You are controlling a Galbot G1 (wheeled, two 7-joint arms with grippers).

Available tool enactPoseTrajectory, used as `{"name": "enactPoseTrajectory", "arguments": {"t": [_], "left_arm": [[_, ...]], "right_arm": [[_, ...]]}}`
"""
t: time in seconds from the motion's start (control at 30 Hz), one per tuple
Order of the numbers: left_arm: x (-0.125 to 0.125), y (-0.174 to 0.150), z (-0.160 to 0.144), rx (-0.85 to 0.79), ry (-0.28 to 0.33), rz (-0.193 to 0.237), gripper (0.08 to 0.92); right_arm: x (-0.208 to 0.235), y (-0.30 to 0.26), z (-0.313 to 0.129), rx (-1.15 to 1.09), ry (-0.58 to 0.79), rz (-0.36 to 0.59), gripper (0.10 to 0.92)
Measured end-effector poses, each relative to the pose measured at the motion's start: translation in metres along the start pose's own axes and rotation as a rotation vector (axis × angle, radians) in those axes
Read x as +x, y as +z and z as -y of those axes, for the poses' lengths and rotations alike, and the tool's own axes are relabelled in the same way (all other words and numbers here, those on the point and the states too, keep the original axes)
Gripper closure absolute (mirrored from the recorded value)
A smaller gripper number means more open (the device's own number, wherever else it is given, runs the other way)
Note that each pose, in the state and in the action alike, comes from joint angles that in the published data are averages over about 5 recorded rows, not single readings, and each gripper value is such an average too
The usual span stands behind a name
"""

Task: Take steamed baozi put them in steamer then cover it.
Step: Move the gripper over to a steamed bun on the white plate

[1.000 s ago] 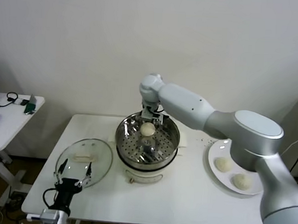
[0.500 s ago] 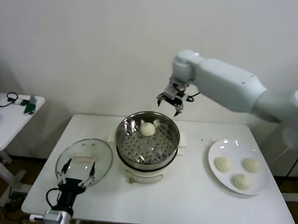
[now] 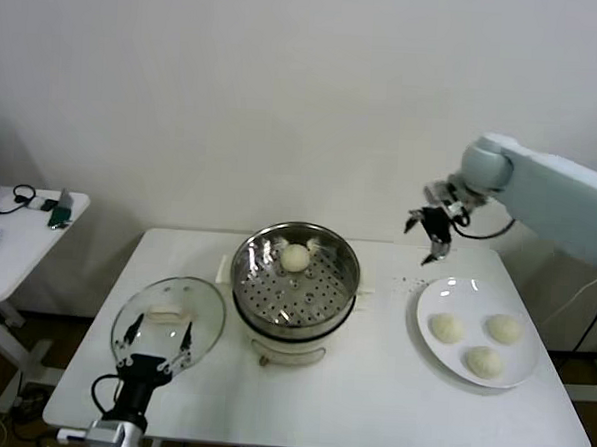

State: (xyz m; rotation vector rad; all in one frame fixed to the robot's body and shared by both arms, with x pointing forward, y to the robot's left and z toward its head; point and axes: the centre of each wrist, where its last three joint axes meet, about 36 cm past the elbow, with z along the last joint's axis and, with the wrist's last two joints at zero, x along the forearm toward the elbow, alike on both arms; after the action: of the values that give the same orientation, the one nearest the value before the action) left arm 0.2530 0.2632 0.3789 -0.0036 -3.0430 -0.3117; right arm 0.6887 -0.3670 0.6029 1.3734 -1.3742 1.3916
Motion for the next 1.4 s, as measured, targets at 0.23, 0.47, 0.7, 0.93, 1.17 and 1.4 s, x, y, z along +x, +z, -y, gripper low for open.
{"name": "enactPoseTrajectory", "arguments": {"t": [0.23, 0.47, 0.7, 0.93, 1.17, 1.4], "left_arm": [[0.003, -0.002, 0.001, -0.008, -0.004, -0.003, 0.177], [0.004, -0.001, 0.002, -0.010, -0.006, -0.007, 0.177], [0.004, 0.001, 0.003, -0.010, -0.008, -0.014, 0.177], [0.004, 0.003, 0.002, -0.011, -0.011, -0.016, 0.177], [0.006, 0.004, 0.002, -0.012, -0.012, -0.019, 0.177], [0.006, 0.005, 0.002, -0.012, -0.012, -0.021, 0.177]], "right_arm": [[-0.052, 0.042, -0.031, -0.108, -0.049, -0.007, 0.200], [-0.089, 0.067, -0.053, -0.166, -0.079, -0.024, 0.200], [-0.112, 0.078, -0.062, -0.198, -0.097, -0.035, 0.200], [-0.128, 0.081, -0.066, -0.207, -0.118, -0.045, 0.200], [-0.137, 0.081, -0.066, -0.208, -0.131, -0.042, 0.205], [-0.136, 0.083, -0.061, -0.213, -0.129, -0.033, 0.281]]}}
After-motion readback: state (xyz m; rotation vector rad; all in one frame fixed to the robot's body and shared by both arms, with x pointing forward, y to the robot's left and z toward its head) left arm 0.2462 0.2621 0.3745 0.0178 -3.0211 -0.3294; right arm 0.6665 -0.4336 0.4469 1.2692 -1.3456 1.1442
